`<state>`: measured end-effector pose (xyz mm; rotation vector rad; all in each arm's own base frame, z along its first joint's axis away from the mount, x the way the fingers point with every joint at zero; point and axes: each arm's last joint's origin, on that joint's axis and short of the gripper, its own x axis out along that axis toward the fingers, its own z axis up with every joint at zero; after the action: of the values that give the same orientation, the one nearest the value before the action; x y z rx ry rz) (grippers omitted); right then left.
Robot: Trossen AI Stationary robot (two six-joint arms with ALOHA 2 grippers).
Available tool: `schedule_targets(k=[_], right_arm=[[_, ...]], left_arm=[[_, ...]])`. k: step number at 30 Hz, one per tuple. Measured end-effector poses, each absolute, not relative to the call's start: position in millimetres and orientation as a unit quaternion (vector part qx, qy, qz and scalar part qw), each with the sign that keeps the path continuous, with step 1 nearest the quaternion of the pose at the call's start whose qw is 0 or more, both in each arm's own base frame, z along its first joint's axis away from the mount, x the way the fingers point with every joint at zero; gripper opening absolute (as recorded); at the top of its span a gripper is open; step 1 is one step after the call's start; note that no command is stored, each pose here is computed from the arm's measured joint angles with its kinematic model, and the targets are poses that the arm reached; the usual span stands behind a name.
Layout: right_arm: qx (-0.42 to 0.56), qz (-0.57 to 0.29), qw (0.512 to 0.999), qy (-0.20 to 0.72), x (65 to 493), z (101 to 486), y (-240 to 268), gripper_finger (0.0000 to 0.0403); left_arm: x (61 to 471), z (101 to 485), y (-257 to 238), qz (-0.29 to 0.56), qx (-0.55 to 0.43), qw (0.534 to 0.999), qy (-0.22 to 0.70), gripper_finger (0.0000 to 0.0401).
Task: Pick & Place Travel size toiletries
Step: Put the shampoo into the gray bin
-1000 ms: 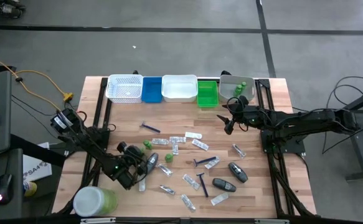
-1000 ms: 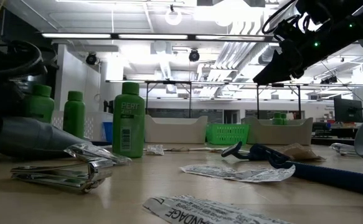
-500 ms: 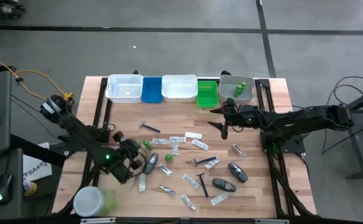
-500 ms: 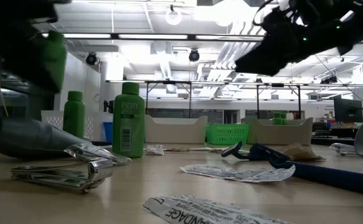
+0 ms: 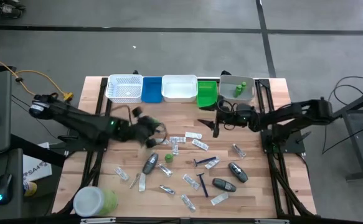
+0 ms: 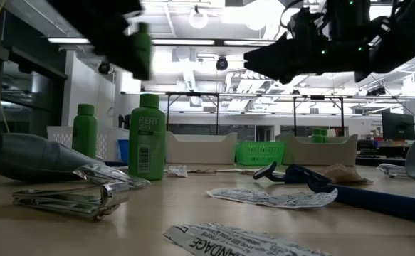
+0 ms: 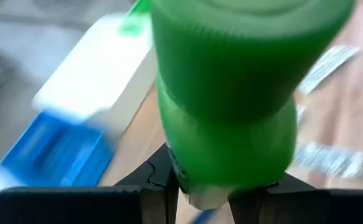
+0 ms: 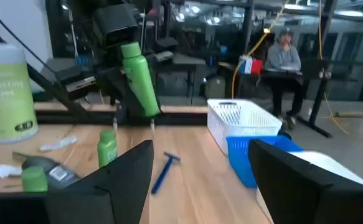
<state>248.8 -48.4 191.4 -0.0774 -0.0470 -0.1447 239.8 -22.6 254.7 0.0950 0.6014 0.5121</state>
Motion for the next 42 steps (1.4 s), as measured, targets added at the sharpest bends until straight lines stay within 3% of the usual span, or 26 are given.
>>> schedule_targets(k=[14, 30, 42], right_arm=[[-0.011, -0.019, 1.000, 0.008, 295, 212, -99, 0.0256], [-0.019, 0.045, 0.998, 0.043, 347, 223, -120, 0.0256], [-0.036, 0.061, 0.997, 0.034, 353, 227, -117, 0.0255]], left_arm=[[296, 226, 89, 0.065, 0.029, 0.975, 0.208, 0.0091], [305, 215, 96, 0.035, 0.021, 0.980, 0.195, 0.0091], [305, 215, 97, 0.035, 0.019, 0.980, 0.195, 0.0091]])
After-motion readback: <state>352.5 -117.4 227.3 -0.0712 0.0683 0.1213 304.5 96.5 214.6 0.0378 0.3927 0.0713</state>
